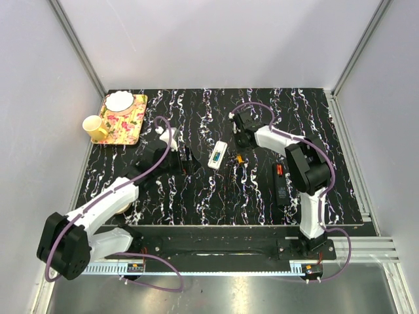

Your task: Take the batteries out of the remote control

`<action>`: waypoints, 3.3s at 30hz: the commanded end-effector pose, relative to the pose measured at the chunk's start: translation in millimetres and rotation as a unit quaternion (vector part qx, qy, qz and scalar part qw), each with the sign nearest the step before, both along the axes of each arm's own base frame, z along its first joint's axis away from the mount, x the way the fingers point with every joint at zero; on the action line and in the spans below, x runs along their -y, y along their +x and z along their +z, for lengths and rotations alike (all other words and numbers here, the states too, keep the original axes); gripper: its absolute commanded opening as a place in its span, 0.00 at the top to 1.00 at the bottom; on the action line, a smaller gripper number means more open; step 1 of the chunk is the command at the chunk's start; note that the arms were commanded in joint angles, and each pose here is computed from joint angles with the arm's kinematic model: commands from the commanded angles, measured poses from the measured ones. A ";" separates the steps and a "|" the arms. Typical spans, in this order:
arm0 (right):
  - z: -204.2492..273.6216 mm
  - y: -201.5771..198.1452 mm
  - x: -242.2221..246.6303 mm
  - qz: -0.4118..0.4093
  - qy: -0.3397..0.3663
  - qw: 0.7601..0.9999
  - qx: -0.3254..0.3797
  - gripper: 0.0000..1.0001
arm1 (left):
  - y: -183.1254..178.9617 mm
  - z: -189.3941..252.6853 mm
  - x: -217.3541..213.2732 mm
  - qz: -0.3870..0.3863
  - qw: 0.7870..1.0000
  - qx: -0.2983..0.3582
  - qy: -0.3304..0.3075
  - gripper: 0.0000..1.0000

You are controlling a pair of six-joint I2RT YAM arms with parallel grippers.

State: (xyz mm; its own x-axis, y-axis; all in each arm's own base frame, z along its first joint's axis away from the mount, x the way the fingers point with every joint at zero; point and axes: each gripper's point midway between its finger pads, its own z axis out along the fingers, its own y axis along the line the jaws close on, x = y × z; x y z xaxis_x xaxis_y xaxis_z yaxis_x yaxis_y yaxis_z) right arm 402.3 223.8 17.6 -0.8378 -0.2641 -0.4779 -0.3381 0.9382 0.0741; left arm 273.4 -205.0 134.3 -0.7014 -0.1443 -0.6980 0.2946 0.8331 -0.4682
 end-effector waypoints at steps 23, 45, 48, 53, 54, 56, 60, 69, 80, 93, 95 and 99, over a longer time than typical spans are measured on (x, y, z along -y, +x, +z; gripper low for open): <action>279.3 -82.0 -28.3 -0.030 0.438 0.867 0.235 1.00 | -39.2 156.5 130.4 -0.245 0.925 0.190 -0.219 0.06; 280.1 -96.5 -24.6 0.006 0.419 0.875 0.244 0.43 | -4.4 146.1 173.7 -0.261 0.927 0.183 -0.199 1.00; 283.0 -97.8 -24.4 0.031 0.409 0.875 0.257 0.07 | -5.1 144.0 157.5 -0.257 0.929 0.174 -0.203 1.00; 303.8 -115.4 -38.8 0.126 0.430 0.856 0.257 0.00 | -13.8 141.9 133.0 -0.266 0.925 0.173 -0.209 1.00; 307.6 -116.7 -39.2 0.132 0.435 0.853 0.257 0.00 | -20.3 142.8 128.3 -0.270 0.923 0.177 -0.208 1.00; 315.0 -126.8 -45.3 0.168 0.460 0.837 0.245 0.00 | -31.4 145.6 123.9 -0.291 0.914 0.189 -0.210 1.00; 330.6 -155.0 -54.9 0.240 0.523 0.788 0.218 0.00 | -66.5 162.1 119.4 -0.355 0.876 0.216 -0.244 1.00; 350.3 -203.7 -64.1 0.375 0.588 0.698 0.161 0.09 | -115.7 198.3 111.9 -0.443 0.803 0.255 -0.307 1.00; 351.7 -221.2 -73.1 0.399 0.602 0.677 0.144 0.35 | -118.7 208.9 127.0 -0.471 0.781 0.246 -0.327 1.00; 336.3 -181.8 -79.3 0.294 0.544 0.767 0.169 1.00 | -87.5 198.6 123.0 -0.382 0.853 0.257 -0.247 0.31; 335.1 -169.2 -74.9 0.259 0.521 0.791 0.187 1.00 | -87.4 200.9 115.2 -0.364 0.859 0.272 -0.235 0.23; 334.0 -161.3 -68.4 0.221 0.509 0.807 0.200 1.00 | -84.4 202.2 108.5 -0.345 0.864 0.294 -0.221 0.16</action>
State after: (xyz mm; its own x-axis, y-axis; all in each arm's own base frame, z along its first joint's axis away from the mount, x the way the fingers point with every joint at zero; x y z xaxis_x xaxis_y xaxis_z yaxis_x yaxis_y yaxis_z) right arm 226.5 301.9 346.8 -0.5492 0.1743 -0.8173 -0.8174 0.0915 0.5688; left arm 175.6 -322.5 321.4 -0.3840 -0.1312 -0.9140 0.9195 0.0363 -0.3915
